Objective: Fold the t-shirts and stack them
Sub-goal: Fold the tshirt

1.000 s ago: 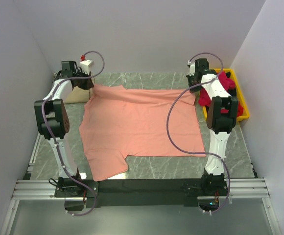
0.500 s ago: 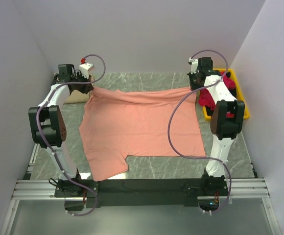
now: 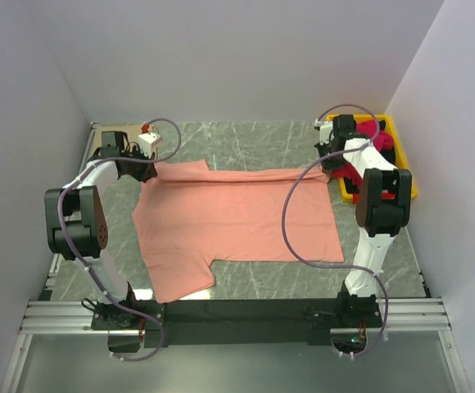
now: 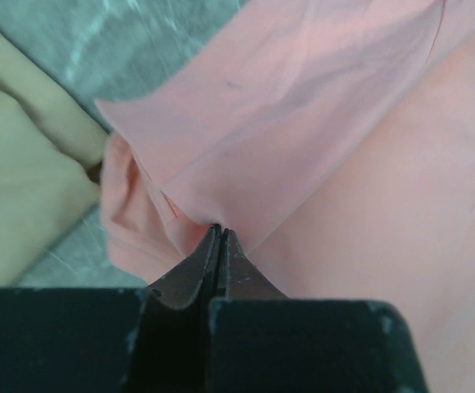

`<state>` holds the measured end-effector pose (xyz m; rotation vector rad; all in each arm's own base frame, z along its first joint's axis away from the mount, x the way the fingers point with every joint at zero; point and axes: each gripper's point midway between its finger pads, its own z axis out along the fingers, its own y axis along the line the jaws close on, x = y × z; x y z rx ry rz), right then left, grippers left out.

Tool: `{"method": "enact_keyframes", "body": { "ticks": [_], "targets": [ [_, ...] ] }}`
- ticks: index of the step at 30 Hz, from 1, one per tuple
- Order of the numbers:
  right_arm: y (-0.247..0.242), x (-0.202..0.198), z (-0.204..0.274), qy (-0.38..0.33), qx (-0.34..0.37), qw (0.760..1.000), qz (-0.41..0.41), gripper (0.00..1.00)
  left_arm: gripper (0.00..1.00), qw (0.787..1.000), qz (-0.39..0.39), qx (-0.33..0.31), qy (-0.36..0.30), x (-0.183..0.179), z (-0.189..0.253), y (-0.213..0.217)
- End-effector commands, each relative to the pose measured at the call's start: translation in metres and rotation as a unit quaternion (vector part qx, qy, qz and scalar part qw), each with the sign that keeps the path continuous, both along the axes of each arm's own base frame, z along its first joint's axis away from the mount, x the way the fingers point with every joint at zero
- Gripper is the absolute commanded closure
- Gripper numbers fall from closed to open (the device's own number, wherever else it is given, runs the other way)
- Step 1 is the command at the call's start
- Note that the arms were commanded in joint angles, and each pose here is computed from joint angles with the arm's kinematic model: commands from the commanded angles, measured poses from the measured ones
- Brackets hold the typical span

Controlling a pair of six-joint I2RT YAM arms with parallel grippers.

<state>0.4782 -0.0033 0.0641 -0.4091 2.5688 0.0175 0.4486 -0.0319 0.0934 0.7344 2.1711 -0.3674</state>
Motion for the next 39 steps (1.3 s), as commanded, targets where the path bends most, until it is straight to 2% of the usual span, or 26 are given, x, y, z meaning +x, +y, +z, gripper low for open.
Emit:
{"method": "enact_keyframes", "body": {
  "ticks": [1,10,11,12,13,14,15,16,17,21,25,30,39],
  "targets": [
    [-0.005,0.002,0.023,-0.039,-0.015,0.999,0.021,1.00,1.00,0.999,-0.005,0.025,-0.026,-0.005,0.007,0.008],
    [-0.004,-0.022,-0.012,0.030,-0.027,0.997,0.068,1.00,1.00,0.998,-0.020,0.042,0.032,-0.025,-0.030,0.011],
    [-0.004,-0.023,-0.011,0.035,-0.028,0.996,0.073,0.97,0.99,0.998,-0.030,0.045,0.030,-0.024,-0.026,0.009],
    [0.000,-0.027,-0.010,0.047,-0.021,0.995,0.085,0.89,0.94,0.998,-0.035,0.043,0.040,-0.027,-0.026,0.009],
    [0.001,-0.029,-0.007,0.051,-0.017,0.994,0.093,0.71,0.86,0.997,-0.037,0.039,0.059,-0.034,-0.026,0.008],
    [0.003,-0.033,0.002,0.052,-0.015,0.993,0.102,0.64,0.82,0.997,-0.043,0.038,0.051,-0.029,-0.013,0.008],
    [0.004,-0.031,0.010,0.042,-0.015,0.993,0.108,0.53,0.79,0.997,-0.047,0.032,0.047,-0.027,-0.005,0.008],
    [0.005,-0.030,0.017,0.035,-0.015,0.993,0.111,0.39,0.71,0.997,-0.045,0.028,0.048,-0.027,0.001,0.008],
    [0.005,-0.031,0.025,0.030,-0.015,0.993,0.115,0.36,0.68,0.999,-0.034,0.024,0.033,-0.015,0.017,0.010],
    [0.006,-0.018,0.043,0.009,-0.015,0.993,0.118,0.36,0.54,1.000,0.004,0.003,0.018,0.021,0.040,0.011],
    [0.010,-0.006,0.035,0.018,-0.013,0.992,0.121,0.39,0.50,0.999,0.026,0.005,0.026,0.056,0.031,0.008],
    [0.011,-0.004,0.017,0.050,-0.019,0.990,0.134,0.39,0.44,0.998,0.029,0.003,0.055,0.069,0.009,0.000],
    [-0.001,-0.007,-0.009,0.094,-0.050,0.983,0.147,0.35,0.43,0.996,0.038,0.023,0.080,0.071,-0.017,0.001]
  ]
}}
